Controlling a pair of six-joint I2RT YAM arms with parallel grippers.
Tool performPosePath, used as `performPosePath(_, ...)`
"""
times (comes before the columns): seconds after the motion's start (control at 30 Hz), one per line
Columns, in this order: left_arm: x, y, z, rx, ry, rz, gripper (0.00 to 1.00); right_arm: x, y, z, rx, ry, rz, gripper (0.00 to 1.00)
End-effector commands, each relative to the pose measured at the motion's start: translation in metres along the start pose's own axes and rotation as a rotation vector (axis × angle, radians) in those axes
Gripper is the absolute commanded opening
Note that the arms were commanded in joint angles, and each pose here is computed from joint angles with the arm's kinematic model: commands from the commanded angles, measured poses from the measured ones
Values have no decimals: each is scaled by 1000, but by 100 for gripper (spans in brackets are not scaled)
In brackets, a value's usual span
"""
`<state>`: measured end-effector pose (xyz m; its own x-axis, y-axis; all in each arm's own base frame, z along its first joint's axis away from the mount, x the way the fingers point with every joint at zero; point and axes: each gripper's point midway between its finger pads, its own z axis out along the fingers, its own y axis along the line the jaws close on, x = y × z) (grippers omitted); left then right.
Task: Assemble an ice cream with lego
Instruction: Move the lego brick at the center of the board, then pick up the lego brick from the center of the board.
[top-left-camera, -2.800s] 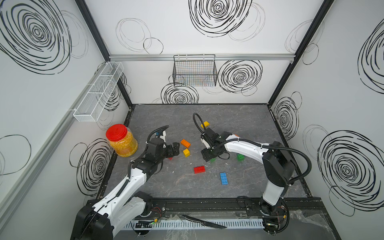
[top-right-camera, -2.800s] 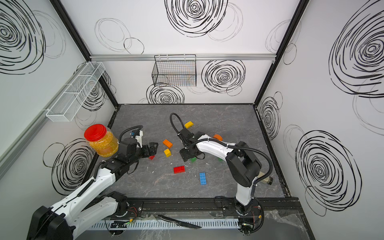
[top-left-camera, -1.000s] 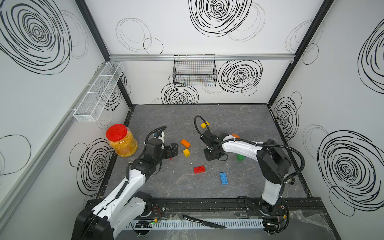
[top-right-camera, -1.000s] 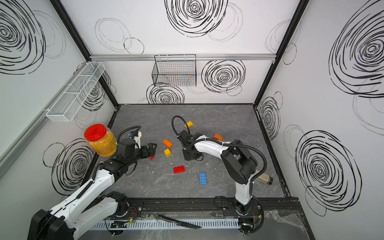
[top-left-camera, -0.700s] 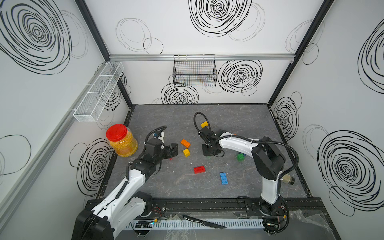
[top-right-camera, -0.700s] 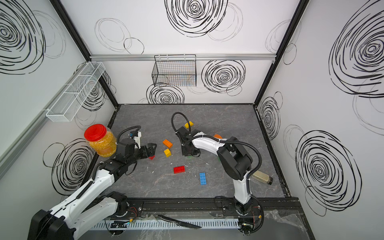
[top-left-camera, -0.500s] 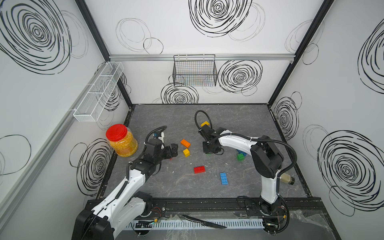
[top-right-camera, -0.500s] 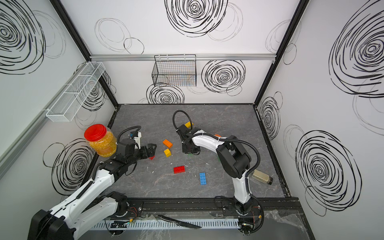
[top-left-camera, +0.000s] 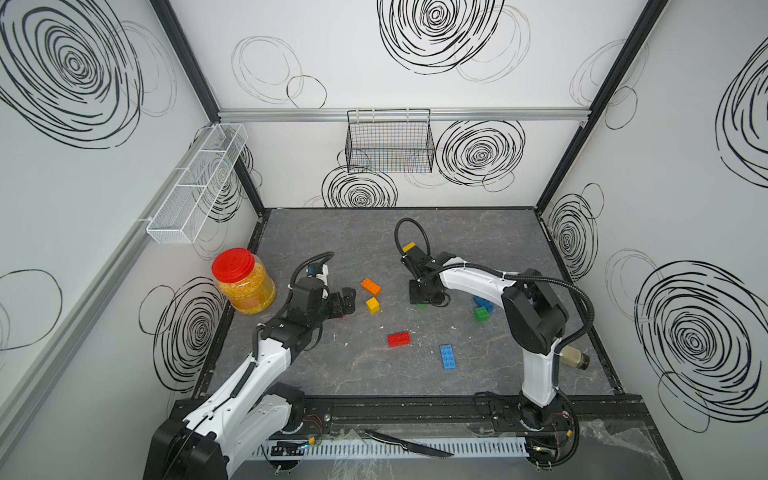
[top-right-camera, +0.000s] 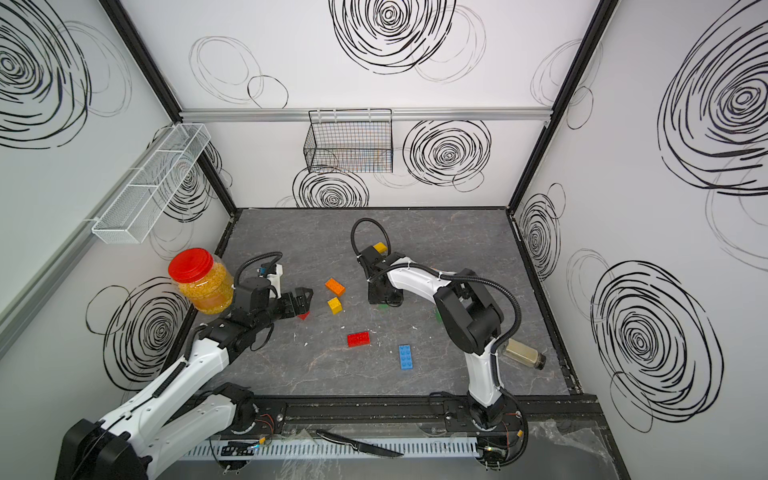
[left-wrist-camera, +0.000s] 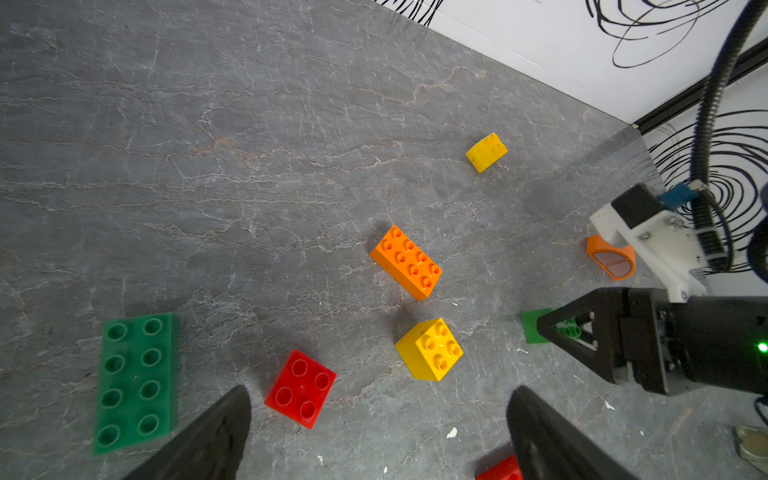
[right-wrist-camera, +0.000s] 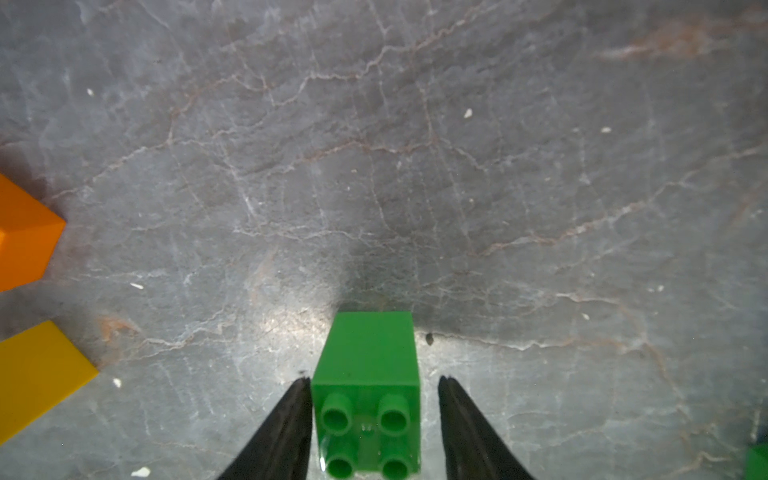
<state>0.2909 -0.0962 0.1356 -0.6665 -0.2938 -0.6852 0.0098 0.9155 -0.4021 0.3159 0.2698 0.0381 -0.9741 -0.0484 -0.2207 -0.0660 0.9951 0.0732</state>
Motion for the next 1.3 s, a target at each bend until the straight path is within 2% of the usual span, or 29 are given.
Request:
performPosePath(0.0,-10,-3,-3,9,-25,5,99,-1,-1,-11,-12,7,21,59)
performPosePath(0.1,-12,-4,-4,7,-28,6,99,-3,0,-22,-25,-9,21,62)
performPosePath(0.33,-20,-9,-7,18,-35,13,99,1,-10,-73,-72,-81,-9,72)
performPosePath(0.53,-24,-14,-5,34,-40,13,99,20,-64,-96,-23,-79,32,77)
performPosePath(0.83,-21,-14,1,35,-24,19,99,42,-149,-74,-17,-47,155,90)
performPosePath(1.0,-20,-13,2,31,-22,17,99,50,-168,-58,-9,-20,170,91)
performPosePath(1.27,-18,-15,3,34,-21,13,99,52,-173,-40,-6,8,142,91)
